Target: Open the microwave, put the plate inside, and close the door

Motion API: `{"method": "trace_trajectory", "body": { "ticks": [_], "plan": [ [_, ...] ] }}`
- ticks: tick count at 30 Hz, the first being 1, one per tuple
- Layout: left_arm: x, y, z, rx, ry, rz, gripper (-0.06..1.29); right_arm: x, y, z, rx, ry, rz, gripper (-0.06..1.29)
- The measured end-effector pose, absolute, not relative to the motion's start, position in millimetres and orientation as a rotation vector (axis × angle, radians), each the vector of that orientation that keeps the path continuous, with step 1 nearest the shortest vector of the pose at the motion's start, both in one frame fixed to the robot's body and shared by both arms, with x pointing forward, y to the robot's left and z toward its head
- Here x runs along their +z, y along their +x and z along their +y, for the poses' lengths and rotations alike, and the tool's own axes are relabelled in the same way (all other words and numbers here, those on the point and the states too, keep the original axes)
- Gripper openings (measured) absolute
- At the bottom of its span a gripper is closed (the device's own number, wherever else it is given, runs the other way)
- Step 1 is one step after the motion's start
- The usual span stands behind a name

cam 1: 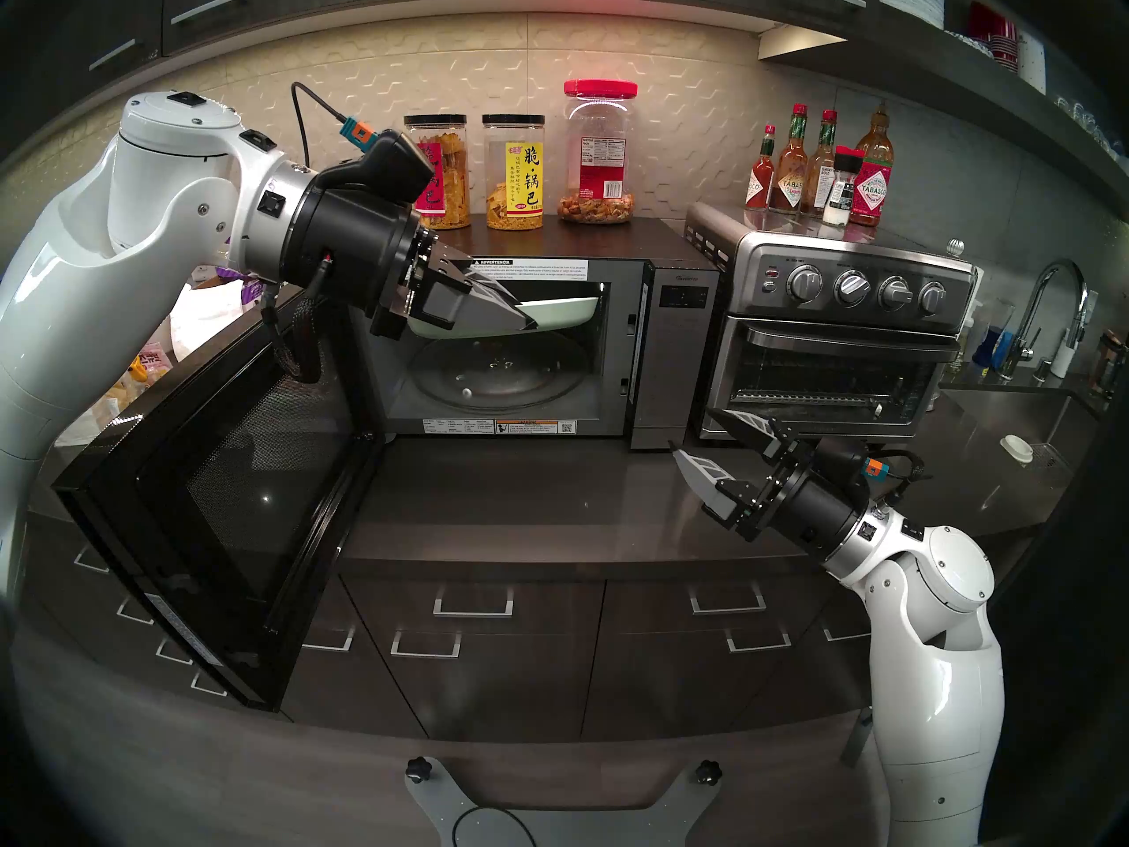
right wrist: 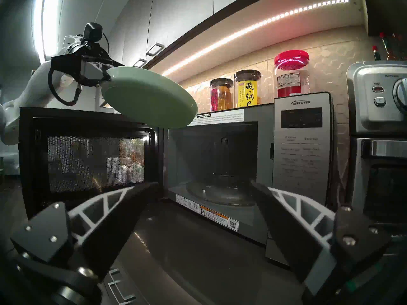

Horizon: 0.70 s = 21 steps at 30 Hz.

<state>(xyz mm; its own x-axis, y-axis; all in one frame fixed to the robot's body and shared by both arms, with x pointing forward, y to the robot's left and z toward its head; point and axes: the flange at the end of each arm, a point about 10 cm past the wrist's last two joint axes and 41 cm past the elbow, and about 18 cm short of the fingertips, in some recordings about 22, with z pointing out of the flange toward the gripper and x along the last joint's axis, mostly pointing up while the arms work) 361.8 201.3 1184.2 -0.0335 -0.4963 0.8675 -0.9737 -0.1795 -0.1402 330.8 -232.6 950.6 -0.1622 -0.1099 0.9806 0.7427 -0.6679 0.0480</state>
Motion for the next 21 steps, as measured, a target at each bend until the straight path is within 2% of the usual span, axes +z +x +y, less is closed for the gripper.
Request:
{"method": "trace_trajectory", "body": {
  "ticks": [21],
  "plan": [
    [1183.0, 361.1, 201.2, 1.143, 1.699, -1.556, -0.02, 950.6, 330.8, -232.6, -1.887, -1.523, -0.732, 1.19]
  ]
}}
